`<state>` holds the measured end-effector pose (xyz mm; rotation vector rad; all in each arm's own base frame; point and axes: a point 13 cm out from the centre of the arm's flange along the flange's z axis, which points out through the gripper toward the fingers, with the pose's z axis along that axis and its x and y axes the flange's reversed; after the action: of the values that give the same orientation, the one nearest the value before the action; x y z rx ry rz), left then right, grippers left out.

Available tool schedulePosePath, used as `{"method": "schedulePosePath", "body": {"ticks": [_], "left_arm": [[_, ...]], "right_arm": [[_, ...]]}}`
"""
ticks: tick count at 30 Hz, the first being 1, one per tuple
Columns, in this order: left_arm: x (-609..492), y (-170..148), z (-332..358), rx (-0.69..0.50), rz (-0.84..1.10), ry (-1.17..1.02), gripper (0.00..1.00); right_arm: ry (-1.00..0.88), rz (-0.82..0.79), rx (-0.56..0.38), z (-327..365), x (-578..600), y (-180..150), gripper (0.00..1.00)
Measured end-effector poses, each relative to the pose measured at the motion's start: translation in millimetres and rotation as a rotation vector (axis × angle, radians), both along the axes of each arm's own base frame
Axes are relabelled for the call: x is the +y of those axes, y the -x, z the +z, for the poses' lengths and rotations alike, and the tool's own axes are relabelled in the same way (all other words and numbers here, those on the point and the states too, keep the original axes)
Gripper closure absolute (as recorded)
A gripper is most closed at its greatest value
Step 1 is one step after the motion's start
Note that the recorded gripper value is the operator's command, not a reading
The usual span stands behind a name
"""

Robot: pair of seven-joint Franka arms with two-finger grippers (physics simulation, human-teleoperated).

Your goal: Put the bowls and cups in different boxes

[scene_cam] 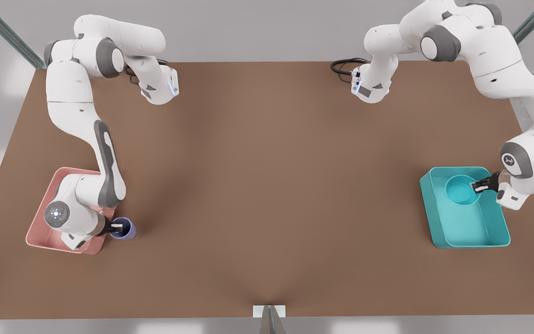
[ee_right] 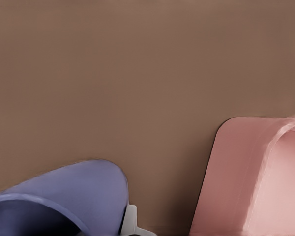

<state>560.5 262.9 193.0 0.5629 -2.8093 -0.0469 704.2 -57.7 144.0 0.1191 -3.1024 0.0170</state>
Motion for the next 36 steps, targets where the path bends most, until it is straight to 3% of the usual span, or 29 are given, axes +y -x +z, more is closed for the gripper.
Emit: {"method": "schedulePosePath", "body": {"ticks": [4, 8, 9, 10, 12, 15, 19, 20, 21, 22, 28, 33, 36], "left_arm": [[25.4, 2.0, -43.8, 0.000, -0.037, -0.014, 0.79], [34.9, 2.1, -104.7, 0.002, -0.071, -0.014, 0.79], [35.4, -0.9, -109.2, -0.010, -0.080, -0.014, 0.31], [35.3, -4.7, -110.1, -0.024, -0.090, -0.014, 0.00], [36.5, -16.0, -93.2, -0.069, -0.106, -0.012, 0.00], [46.3, -30.3, 9.6, -0.181, -0.136, -0.030, 0.00], [-129.0, -79.4, 187.2, -0.318, -0.440, -0.001, 0.00], [-194.7, -90.9, 227.4, -0.350, -0.546, 0.009, 0.00], [-247.5, -92.8, 257.0, -0.364, -0.626, 0.019, 0.00], [-283.4, -87.4, 272.4, -0.356, -0.678, 0.030, 0.00], [-320.3, -39.1, 282.1, -0.197, -0.701, 0.067, 0.00], [-313.0, -14.1, 281.9, -0.100, -0.659, 0.077, 0.00], [-312.1, -5.2, 280.6, -0.064, -0.643, 0.080, 0.00]], "right_arm": [[-0.024, -0.056, -0.078, 95.9, -86.7, 4.4, 0.79], [-0.082, -0.078, -0.059, 95.1, -158.9, 26.5, 0.79], [-0.084, -0.055, -0.040, 86.5, -163.0, 30.6, 0.79], [-0.087, -0.033, -0.015, 72.3, -165.3, 34.9, 0.79], [-0.094, 0.008, 0.033, 29.8, -168.8, 41.4, 0.79], [-0.080, 0.062, 0.050, -13.4, -179.0, 43.6, 0.79], [-0.068, 0.123, 0.039, -40.0, -185.4, 41.2, 0.79], [-0.066, 0.136, 0.036, -42.2, -186.4, 41.0, 0.65], [-0.063, 0.148, 0.033, -43.0, -187.7, 40.6, 0.36], [-0.059, 0.159, 0.031, -44.2, -189.1, 40.4, 0.00], [-0.021, 0.212, 0.011, -16.2, -191.1, 32.5, 0.00], [-0.026, 0.294, -0.051, 153.1, -137.4, 21.5, 0.00], [-0.062, 0.387, 0.038, 192.2, -32.6, 30.1, 0.00]]}}
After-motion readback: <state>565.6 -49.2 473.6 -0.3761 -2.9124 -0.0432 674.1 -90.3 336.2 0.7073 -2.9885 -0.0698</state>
